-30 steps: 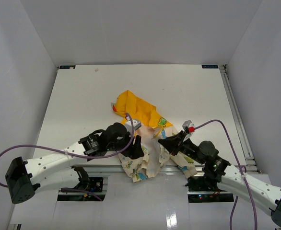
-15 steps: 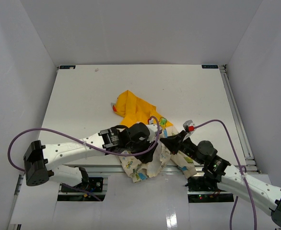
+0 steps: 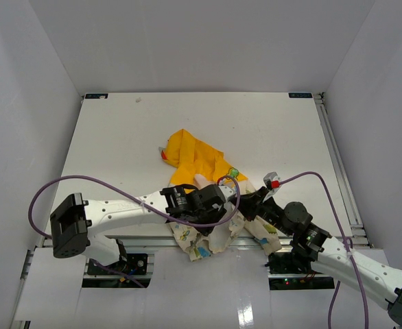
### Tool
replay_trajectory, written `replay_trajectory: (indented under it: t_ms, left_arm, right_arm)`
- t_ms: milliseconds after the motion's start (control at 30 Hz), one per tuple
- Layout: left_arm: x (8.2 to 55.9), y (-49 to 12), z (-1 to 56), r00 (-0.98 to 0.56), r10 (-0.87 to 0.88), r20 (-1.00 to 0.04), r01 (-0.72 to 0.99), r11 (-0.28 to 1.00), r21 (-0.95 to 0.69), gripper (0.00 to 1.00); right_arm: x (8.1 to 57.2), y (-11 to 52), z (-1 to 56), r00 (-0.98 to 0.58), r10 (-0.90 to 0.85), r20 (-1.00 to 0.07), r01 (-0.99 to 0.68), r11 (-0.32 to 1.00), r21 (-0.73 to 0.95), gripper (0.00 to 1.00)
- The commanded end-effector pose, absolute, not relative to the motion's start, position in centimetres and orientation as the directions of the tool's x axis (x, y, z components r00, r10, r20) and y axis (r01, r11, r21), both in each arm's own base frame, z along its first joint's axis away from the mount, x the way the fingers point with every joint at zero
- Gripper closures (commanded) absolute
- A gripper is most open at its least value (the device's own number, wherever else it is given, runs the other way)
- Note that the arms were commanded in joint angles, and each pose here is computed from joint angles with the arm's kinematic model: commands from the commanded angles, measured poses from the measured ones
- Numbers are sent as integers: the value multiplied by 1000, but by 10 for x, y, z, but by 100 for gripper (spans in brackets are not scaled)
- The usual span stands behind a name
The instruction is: Zip up the jacket
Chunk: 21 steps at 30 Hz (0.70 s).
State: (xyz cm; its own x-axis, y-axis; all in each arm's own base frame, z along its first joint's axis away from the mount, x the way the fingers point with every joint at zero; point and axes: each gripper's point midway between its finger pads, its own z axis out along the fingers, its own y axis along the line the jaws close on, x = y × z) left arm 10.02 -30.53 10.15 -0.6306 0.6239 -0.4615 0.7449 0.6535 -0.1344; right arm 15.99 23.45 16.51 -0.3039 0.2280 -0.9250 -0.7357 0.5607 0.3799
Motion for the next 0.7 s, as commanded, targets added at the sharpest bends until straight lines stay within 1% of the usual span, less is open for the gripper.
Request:
replay_trajectory:
  t_ms: [0, 167, 200, 267, 333, 567, 667]
  left_arm:
    - [104, -300, 111, -633, 588, -504, 727, 675, -125, 50]
    - [100, -303, 113, -624, 588, -515, 741, 655, -151, 58]
    - [100, -304, 113, -621, 589, -516, 744, 651, -153, 58]
    - [100, -305, 111, -613, 605, -509, 754, 640, -147, 51]
    - [100, -308, 114, -599, 619, -508, 767, 626, -142, 47]
    - [114, -315, 147, -547, 655, -521, 793, 606, -69, 42]
    - [115, -316, 152, -525, 690, -499, 811, 583, -47, 42]
  right_arm:
    - [163, 232, 171, -282, 260, -924, -728, 569, 382, 92]
    - [164, 232, 170, -282, 259, -924, -727, 570, 382, 92]
    - [163, 232, 170, -282, 259, -924, -728, 570, 382, 92]
    - [163, 232, 169, -284, 257, -924, -728, 570, 382, 92]
    - [164, 232, 169, -285, 255, -924, -727, 570, 381, 92]
    - [165, 232, 167, -285, 252, -925, -723, 577, 380, 92]
    - [165, 231, 166, -285, 251, -925, -722, 579, 379, 92]
